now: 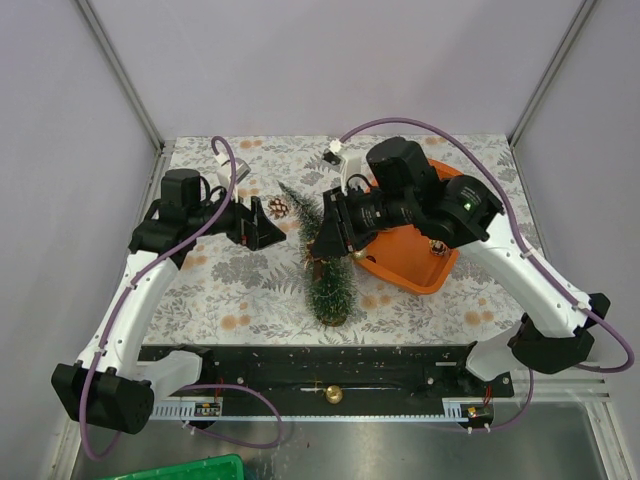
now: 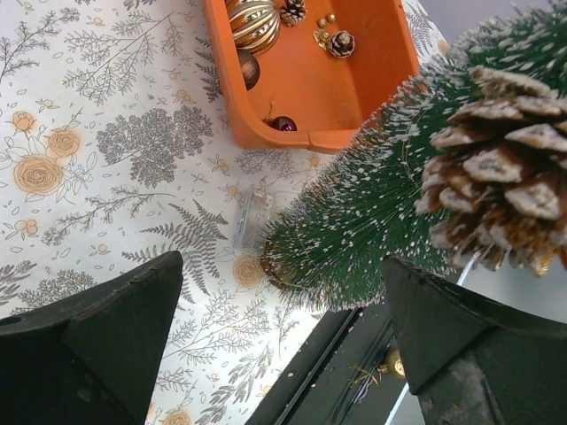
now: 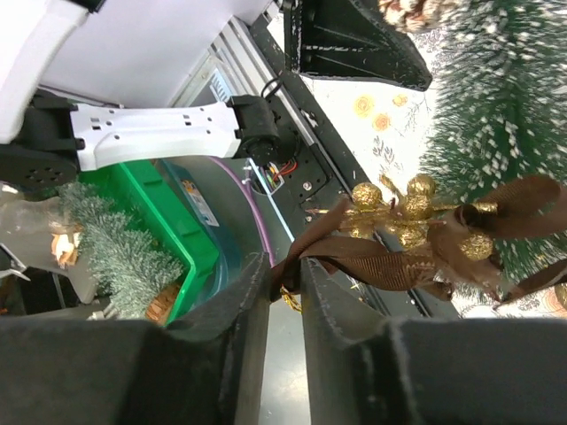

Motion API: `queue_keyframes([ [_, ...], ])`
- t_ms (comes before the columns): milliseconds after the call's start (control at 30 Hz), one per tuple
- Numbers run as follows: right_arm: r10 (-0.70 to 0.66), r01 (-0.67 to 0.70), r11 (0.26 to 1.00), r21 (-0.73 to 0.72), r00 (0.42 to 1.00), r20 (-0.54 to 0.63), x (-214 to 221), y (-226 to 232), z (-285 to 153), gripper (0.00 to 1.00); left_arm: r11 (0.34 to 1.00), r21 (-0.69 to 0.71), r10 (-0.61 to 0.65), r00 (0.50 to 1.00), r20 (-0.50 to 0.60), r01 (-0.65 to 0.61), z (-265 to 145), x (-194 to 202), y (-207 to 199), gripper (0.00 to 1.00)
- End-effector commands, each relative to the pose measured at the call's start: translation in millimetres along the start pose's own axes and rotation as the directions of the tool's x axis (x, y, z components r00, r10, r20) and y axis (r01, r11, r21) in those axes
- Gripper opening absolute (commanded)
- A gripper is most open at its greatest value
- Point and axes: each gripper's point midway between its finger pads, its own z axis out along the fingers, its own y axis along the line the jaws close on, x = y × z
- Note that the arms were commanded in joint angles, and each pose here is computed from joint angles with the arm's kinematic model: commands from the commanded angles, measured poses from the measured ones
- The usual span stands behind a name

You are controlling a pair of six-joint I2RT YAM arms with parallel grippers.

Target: Decorate the small christmas tree

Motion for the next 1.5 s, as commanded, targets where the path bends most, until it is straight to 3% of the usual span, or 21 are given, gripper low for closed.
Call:
queue_keyframes([
  [0,-0.037,0.038,0.999,0.012,0.999,-0.03,6,5,7,0.34,0.999,0.023,0.045,0.998,0.054,-0.046,-2,-14,-8,0.99],
  [167,-0.027,0.03,0.998,0.055,0.997,-0.067,19,-3,14,0.45,0.999,0.024,0.043,0.998,0.052,-0.044,-2,-13,-8,0.99],
  [267,-0.025,0.031,0.996,0.08,0.997,-0.076,25,-5,16,0.57,0.998,0.029,0.046,0.997,0.058,-0.048,-3,-15,-11,0.99],
  [433,-0.035,0.039,0.995,0.095,0.998,-0.045,20,-2,12,0.59,0.998,0.031,0.052,0.996,0.066,-0.054,-6,-17,-14,0.99],
  [633,-0.088,0.088,0.996,-0.003,0.995,0.034,-2,28,-5,0.59,0.998,0.018,0.059,0.996,0.069,-0.06,-7,-15,-12,0.99],
  [767,-0.145,0.153,0.986,-0.069,0.983,0.108,-24,55,-24,0.66,0.998,0.009,0.06,0.996,0.07,-0.061,-8,-16,-12,0.99],
  [867,-0.184,0.193,0.981,-0.037,0.969,0.163,-42,60,-37,0.73,0.998,-0.008,0.067,0.995,0.074,-0.067,-12,-19,-11,0.99],
  [1133,-0.261,0.179,0.936,0.304,0.931,0.253,-66,7,-64,0.99,0.997,-0.071,0.037,0.998,0.044,-0.034,-37,-16,0,0.99],
  [1200,-0.276,0.137,0.895,0.425,0.917,0.286,-71,-19,-75,0.99,0.993,-0.102,0.063,0.997,0.039,-0.058,-46,-14,2,0.99],
  [1267,-0.254,0.056,0.855,0.516,0.912,0.322,-76,-52,-88,1.0,0.988,-0.139,0.067,0.997,0.036,-0.062,-54,-13,7,0.99],
  [1467,-0.105,-0.263,0.778,0.571,0.841,0.531,-96,-160,-134,0.99,0.975,-0.222,0.034,0.999,0.011,-0.03,-64,-16,25,0.99],
])
